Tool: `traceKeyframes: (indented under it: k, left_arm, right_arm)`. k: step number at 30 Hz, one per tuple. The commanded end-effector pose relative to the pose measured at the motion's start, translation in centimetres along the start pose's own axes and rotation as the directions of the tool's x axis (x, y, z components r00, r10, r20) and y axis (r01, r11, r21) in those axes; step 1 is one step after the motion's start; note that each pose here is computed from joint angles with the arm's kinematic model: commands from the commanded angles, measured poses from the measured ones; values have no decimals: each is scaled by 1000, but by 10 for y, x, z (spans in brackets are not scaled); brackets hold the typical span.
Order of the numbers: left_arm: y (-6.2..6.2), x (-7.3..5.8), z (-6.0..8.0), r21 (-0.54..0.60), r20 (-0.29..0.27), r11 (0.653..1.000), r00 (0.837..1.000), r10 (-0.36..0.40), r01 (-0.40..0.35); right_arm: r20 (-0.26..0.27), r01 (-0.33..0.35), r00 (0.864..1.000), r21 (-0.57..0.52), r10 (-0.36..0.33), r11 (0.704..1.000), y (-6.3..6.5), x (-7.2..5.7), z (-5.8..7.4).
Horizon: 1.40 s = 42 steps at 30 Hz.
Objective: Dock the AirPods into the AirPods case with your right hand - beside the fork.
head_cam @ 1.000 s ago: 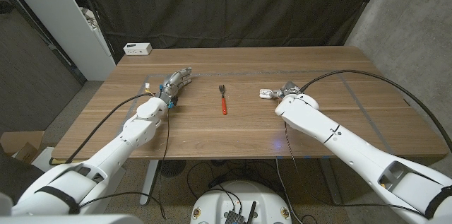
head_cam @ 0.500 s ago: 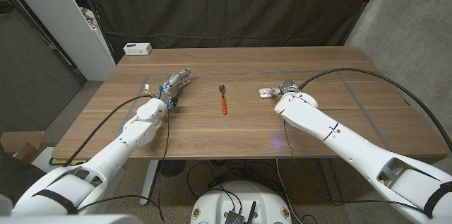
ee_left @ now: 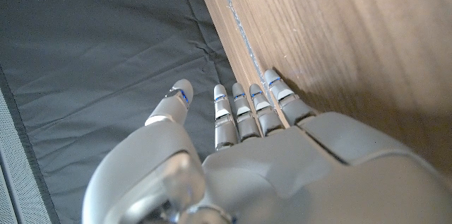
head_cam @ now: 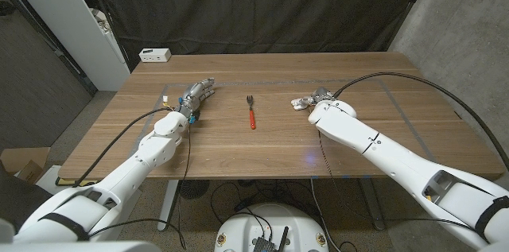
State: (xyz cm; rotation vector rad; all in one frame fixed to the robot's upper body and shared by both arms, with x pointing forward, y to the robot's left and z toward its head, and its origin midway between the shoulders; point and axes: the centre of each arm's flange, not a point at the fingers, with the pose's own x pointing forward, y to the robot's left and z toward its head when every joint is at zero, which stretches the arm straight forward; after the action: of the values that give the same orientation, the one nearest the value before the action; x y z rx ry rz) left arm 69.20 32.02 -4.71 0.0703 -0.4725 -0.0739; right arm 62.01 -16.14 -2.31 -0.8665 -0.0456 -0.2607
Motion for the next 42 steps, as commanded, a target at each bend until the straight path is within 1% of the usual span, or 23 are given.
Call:
traceKeyframes:
  k: [1, 5, 9, 15, 20, 23, 27, 30, 34, 42]
  left_arm:
    - [3, 3, -3, -2, -11, 1000, 1000, 0, 0]
    - [6, 4, -3, 0, -11, 1000, 1000, -2, 2]
    - [7, 5, -3, -2, -11, 1000, 1000, 1, -1]
    - [8, 7, -3, -6, -7, 1000, 1000, -6, 6]
    - [8, 9, -3, -3, -2, 1000, 1000, -10, 10]
    - [8, 9, -2, -4, 1, 1000, 1000, -14, 14]
    - [7, 9, -3, -7, 2, 1000, 1000, -16, 16]
    - [6, 7, -3, -7, 8, 1000, 1000, -16, 16]
    - [7, 3, -4, -9, 5, 1000, 1000, -10, 10]
    - [5, -1, -5, -11, 4, 1000, 1000, -9, 9]
  right_arm:
    - [-10, -63, 998, -26, 63, 998, 4, 9, 6]
    - [-28, -72, 997, -32, 72, 997, 4, 11, 6]
    - [-39, -77, 996, -36, 76, 996, 2, 10, 5]
    - [-43, -80, 996, -27, 79, 996, -3, 2, 4]
    - [-29, -74, 997, -17, 74, 997, -8, -8, 6]
    - [-12, -58, 998, -9, 58, 998, -11, -11, 6]
    - [-3, -55, 998, -5, 55, 998, -10, -9, 2]
    - [15, -54, 998, -11, 54, 998, -9, -10, -1]
    - [31, -26, 999, -4, 26, 1000, -9, -10, -6]
    - [40, -10, 999, 16, 9, 1000, -6, -2, -5]
